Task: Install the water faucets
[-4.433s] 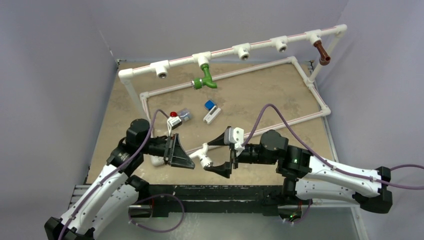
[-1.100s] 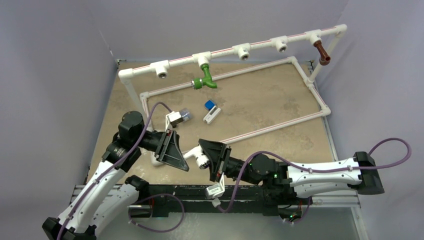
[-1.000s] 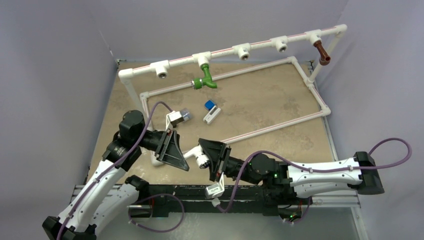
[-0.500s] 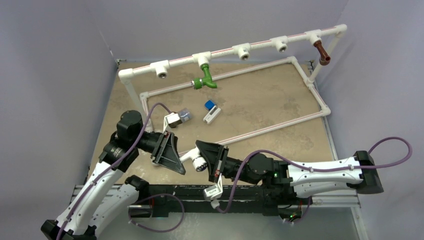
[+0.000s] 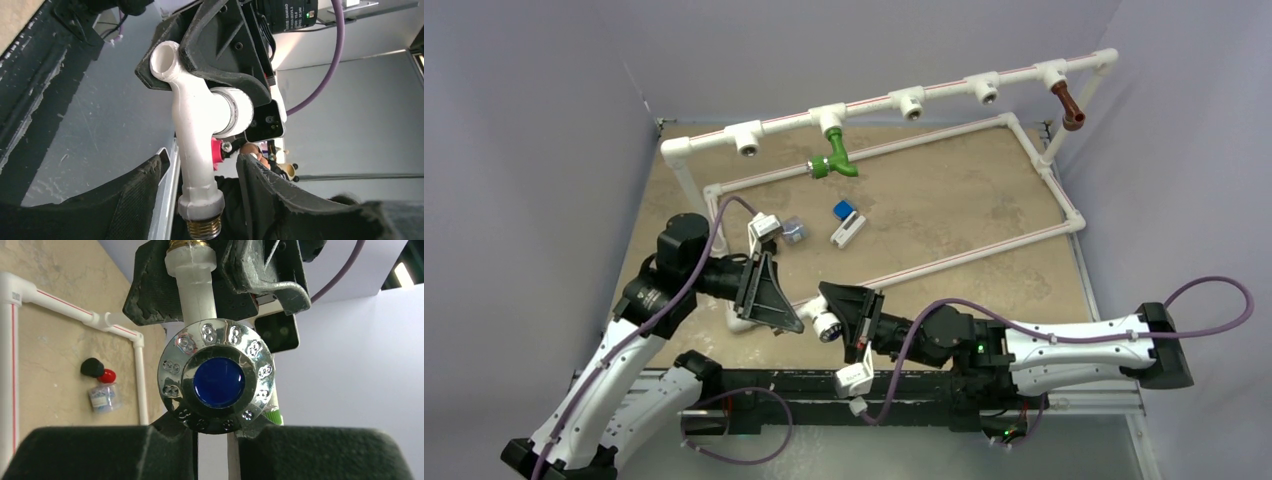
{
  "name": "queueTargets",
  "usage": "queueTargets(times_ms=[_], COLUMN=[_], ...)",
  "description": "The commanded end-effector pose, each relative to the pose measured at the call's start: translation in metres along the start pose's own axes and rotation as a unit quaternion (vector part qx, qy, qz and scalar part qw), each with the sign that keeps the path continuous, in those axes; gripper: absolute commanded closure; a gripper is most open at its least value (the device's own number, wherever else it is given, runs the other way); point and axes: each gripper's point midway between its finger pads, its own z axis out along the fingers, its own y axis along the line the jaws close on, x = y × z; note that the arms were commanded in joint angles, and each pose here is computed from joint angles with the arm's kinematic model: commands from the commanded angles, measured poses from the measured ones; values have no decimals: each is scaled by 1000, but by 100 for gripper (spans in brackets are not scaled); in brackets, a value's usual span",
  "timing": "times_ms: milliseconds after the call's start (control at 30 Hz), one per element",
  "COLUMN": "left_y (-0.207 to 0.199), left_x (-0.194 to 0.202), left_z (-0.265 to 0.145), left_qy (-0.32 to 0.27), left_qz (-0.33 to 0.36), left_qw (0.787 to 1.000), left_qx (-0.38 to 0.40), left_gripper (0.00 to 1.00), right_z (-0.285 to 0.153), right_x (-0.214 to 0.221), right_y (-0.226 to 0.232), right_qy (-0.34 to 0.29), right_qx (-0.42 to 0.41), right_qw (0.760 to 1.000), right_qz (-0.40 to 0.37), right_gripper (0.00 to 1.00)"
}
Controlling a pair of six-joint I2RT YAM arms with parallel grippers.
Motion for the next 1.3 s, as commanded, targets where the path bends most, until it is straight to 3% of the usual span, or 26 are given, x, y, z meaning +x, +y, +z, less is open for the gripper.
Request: queueTargets(times_ms=[0,233,567,867,1100,1267], left_y=[-9,-20,-30,-42,-40,-24], left_x=[-10,-27,-46,-41,-21,-18], left_z=[-2,-14,-44,-58,-54,-54], left_qy=[-38,-121,-215,-235,-205,-193], left_qz=[58,134,231,304,335,326], left_qw=[997,979,929,899,900,902], left_qx=[-23,-92,-191,-211,-192,-207], left_gripper=[42,40,39,39,37,37], right_z=[-10,-7,-5,-2,-1,-9], right_x=[-3,0,-33,-55,-40,-47], right_y=[-33,-17,-4,18,34,27], right_qy=[-2,35,23,46,61,10], right_qx=[40,-7,-74,-140,-195,-241], right_qw=[995,974,892,805,705,664], right_qz=[92,223,445,575,679,708], right_gripper=[100,100,100,100,100,100])
